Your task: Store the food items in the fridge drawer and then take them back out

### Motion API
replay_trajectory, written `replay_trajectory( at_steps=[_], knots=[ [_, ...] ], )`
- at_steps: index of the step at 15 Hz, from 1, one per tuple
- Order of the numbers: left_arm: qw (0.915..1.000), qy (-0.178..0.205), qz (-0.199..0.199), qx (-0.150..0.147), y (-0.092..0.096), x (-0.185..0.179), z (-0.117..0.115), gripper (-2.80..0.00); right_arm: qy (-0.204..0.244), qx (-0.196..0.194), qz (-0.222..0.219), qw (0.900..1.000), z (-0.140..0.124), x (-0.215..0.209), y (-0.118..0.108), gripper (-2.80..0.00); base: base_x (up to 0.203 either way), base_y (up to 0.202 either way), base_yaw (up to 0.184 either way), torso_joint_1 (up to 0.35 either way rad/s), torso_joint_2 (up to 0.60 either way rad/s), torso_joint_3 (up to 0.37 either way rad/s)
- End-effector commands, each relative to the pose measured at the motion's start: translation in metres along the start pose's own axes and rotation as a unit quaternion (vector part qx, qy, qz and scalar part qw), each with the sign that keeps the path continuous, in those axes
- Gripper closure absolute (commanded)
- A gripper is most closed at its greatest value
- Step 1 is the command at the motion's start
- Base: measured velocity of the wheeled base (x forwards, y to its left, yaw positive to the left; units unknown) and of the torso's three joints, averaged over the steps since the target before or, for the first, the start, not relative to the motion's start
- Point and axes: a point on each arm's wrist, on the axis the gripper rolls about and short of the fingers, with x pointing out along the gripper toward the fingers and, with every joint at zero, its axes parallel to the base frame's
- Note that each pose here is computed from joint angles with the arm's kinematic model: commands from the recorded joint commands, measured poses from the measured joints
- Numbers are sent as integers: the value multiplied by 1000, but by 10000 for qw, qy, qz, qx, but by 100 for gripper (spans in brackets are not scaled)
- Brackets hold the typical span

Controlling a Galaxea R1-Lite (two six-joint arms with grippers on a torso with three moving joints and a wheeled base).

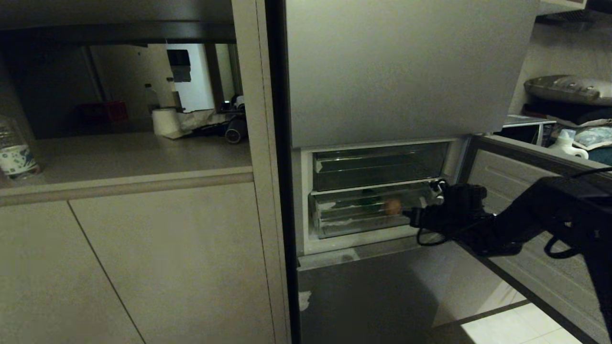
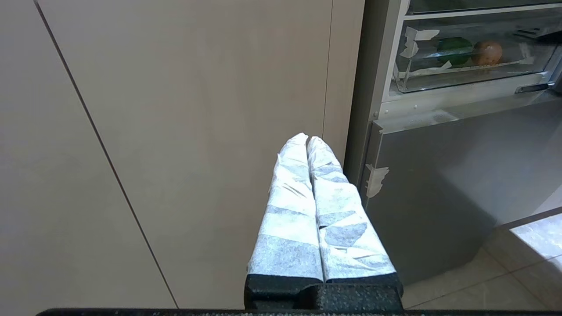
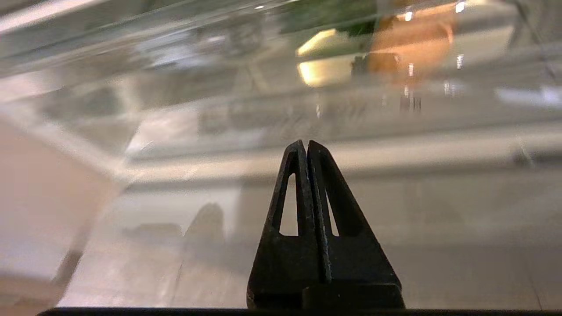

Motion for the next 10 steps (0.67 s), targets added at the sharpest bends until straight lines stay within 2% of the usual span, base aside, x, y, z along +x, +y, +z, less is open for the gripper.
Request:
replay_trajectory(
  at_steps=[1,4,6,8,10],
  knots=[
    [10000,10,1,-1,0,0,0,0,-393,-144,93,9991,41,-91,40,0,0,0,0,0,0,0],
    [10000,10,1,-1,0,0,0,0,-830,-279,49,9961,44,-200,73,0,0,0,0,0,0,0],
    [10000,10,1,-1,0,0,0,0,-1264,-377,-118,9912,30,-268,89,0,0,0,0,0,0,0],
    [10000,10,1,-1,0,0,0,0,-1725,-380,-586,9825,5,-324,94,0,0,0,0,0,0,0],
    [10000,10,1,-1,0,0,0,0,-2103,-297,-1329,9681,-23,-362,92,0,0,0,0,0,0,0]
  ],
)
